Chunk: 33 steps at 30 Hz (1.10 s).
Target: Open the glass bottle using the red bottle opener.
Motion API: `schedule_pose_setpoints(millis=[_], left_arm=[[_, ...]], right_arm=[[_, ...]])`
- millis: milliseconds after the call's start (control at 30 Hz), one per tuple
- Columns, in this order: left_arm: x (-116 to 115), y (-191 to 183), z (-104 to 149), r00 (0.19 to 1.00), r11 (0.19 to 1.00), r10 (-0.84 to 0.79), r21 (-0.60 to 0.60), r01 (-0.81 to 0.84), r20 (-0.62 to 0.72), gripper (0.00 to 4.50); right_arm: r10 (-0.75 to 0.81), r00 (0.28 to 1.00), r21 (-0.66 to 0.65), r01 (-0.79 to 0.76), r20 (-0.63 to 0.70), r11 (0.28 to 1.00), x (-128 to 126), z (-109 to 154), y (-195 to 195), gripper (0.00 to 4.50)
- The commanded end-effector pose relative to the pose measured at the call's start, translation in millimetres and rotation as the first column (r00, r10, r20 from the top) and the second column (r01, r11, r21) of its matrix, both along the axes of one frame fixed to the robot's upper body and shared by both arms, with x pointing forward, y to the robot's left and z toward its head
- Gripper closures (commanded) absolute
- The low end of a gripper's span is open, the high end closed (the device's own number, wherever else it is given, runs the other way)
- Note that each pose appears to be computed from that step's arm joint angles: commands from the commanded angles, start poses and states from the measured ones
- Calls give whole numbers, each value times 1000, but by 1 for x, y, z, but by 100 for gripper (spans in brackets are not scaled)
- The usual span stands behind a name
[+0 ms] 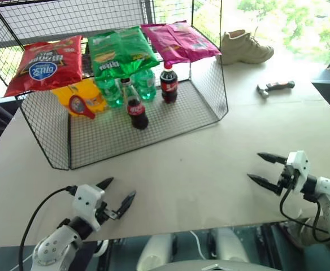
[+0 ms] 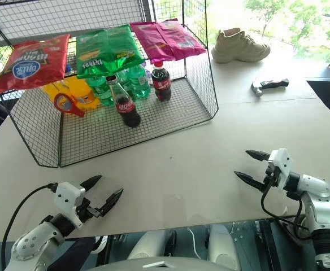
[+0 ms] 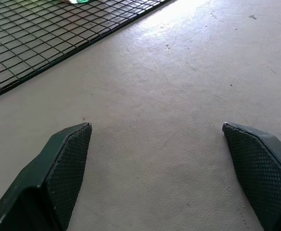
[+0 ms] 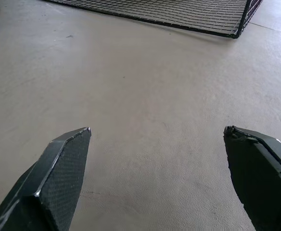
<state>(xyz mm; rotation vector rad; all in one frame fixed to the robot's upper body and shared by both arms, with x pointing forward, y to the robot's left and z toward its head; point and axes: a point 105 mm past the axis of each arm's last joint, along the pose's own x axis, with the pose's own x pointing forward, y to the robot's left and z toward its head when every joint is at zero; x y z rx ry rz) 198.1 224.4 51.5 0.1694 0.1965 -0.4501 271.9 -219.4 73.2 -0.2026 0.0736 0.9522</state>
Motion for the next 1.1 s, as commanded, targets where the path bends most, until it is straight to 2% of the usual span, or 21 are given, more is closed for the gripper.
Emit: schedule_pose_setpoints(millis=[33,233,433,600,833,967,1100], left_arm=[[0,1,3,1000,1000,3,1,-3,15,0],[12,6,7,998,999,38,6,-38,53,0],[39,16,31,971,986,165,-45,-159,174,0],[72,44,77,866,932,362,-121,-342,346,0],[100,65,125,741,875,479,-180,-450,470,0],[111,68,140,700,858,507,-215,-467,503,0],[116,67,144,694,854,516,-239,-462,501,0]], right_arm=[[0,999,2,0,55,1000,1,12,-1,6],[51,995,26,-53,80,998,-2,20,19,6],[120,983,117,-137,140,984,-8,48,66,6],[237,948,201,-280,212,939,-26,85,117,6],[304,913,246,-372,273,895,-38,121,147,6],[303,906,251,-380,295,890,-37,135,155,6],[296,907,260,-376,300,889,-36,141,158,6]])
